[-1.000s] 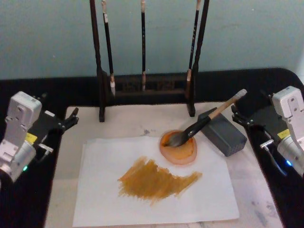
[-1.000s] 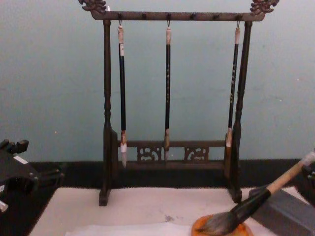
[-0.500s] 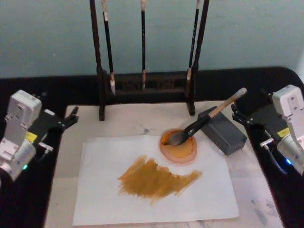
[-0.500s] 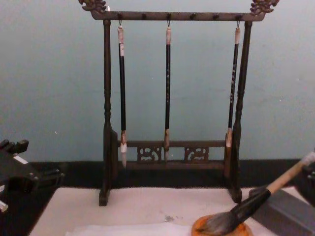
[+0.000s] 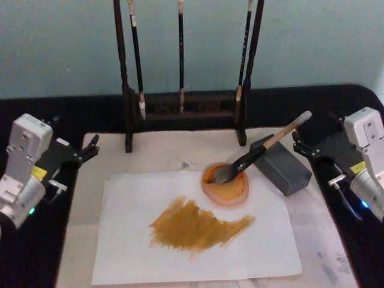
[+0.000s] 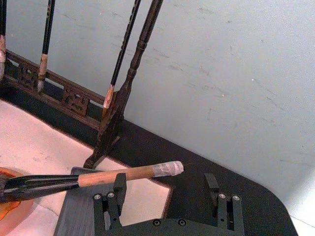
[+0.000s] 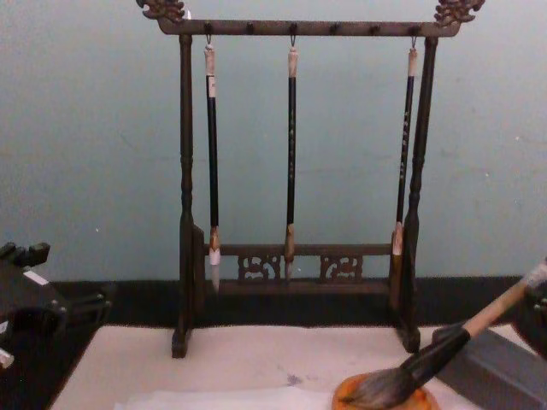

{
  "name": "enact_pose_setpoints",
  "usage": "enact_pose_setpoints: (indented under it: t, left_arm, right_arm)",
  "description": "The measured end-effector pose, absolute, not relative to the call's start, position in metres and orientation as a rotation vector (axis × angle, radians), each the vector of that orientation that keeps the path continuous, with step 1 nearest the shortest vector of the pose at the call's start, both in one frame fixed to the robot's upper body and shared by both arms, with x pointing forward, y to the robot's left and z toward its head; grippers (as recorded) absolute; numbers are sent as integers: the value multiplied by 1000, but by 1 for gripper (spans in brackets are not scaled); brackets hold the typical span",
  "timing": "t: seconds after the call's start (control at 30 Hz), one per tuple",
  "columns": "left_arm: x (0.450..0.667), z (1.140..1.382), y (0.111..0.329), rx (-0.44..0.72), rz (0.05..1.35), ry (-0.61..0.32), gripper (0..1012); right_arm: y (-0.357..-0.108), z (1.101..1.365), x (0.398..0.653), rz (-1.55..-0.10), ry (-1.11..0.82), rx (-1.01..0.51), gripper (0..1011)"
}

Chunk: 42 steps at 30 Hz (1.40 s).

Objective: Pick up the brush from the inkstone, write on the paper, then place the brush back to its original position.

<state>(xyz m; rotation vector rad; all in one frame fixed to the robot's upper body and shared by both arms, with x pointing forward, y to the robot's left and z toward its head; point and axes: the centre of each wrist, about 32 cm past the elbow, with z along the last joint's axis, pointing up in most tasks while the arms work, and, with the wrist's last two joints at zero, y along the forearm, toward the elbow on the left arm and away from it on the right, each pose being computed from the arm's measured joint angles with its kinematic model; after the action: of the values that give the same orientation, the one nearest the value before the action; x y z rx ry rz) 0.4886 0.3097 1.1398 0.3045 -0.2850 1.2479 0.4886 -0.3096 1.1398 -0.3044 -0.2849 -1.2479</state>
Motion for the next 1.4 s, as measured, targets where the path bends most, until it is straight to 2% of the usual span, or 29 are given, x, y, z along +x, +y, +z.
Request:
enact_pose_setpoints:
  t: [1.23, 1.4]
  left_arm:
    - [489, 1140, 310, 305, 1248, -285, 1010]
    - [489, 1140, 310, 304, 1248, -285, 1010]
  right_arm:
    - [-310, 1140, 489, -1248, -285, -304, 1000]
    - [-312, 1146, 487, -1241, -204, -262, 1000]
